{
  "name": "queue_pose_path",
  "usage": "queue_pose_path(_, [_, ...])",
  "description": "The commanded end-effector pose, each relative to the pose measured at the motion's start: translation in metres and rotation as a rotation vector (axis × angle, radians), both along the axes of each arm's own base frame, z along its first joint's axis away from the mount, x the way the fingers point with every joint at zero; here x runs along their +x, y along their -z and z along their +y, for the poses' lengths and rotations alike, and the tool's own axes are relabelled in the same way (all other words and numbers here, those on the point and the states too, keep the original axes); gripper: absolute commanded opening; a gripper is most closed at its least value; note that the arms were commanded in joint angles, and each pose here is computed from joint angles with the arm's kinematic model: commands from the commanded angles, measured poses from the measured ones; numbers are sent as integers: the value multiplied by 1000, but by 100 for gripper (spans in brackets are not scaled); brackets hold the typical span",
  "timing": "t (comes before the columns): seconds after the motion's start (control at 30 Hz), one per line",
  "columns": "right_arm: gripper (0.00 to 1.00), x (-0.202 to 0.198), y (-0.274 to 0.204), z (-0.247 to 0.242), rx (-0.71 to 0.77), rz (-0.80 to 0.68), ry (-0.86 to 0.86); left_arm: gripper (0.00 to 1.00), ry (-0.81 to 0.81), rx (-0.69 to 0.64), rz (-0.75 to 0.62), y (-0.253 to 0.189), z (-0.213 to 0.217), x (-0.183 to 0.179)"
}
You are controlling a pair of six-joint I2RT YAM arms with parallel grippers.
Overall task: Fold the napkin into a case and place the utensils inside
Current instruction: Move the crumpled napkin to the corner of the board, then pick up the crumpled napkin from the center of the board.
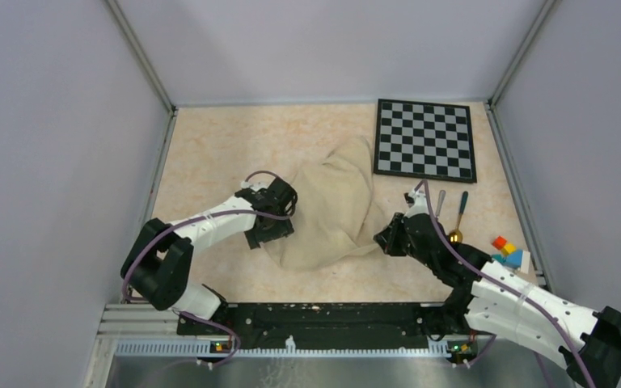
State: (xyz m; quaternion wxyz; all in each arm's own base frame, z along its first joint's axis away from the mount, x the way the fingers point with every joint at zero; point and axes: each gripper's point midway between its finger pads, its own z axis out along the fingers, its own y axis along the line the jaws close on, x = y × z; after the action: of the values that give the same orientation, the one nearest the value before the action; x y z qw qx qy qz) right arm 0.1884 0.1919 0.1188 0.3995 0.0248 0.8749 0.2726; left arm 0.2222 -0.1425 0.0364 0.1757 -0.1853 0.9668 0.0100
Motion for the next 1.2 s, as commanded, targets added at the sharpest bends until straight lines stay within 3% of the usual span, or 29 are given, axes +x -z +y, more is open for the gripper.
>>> queue_pose_path(0.0, [0,-1,-6,2,30,-16,-10,84,-192,-20,-47,-14,-5,16])
queue_pose_path(0.17, [0,-2,-6,-5,27,-30,3,98,-262,-62,-89,-28,-17,27])
queue_pose_path(0.27, [0,-2,-6,-7,25,-35,9,99,-289,-79,-90,-31,-27,37])
queue_pose_path(0.43, [0,-2,-8,-7,28,-37,8,98,-405,86,92,-22,-25,31])
queue_pose_path(0.53, [0,-2,-8,-7,29,-38,8,91,-406,146,151,-14,-28,36])
queue_pose_path(0.67, [0,-3,-7,-9,26,-35,14,79,-423,122,174,3,-32,35])
queue_pose_path(0.87, [0,-4,-6,-14,13,-35,23,71,-486,115,141,10,-12,15])
queue_pose_path(1.1, [0,1,-10,-14,0,-51,35,44,-472,65,87,10,4,2])
queue_pose_path(1.17, [0,2,-10,-12,-3,-51,31,46,-453,47,47,4,7,4])
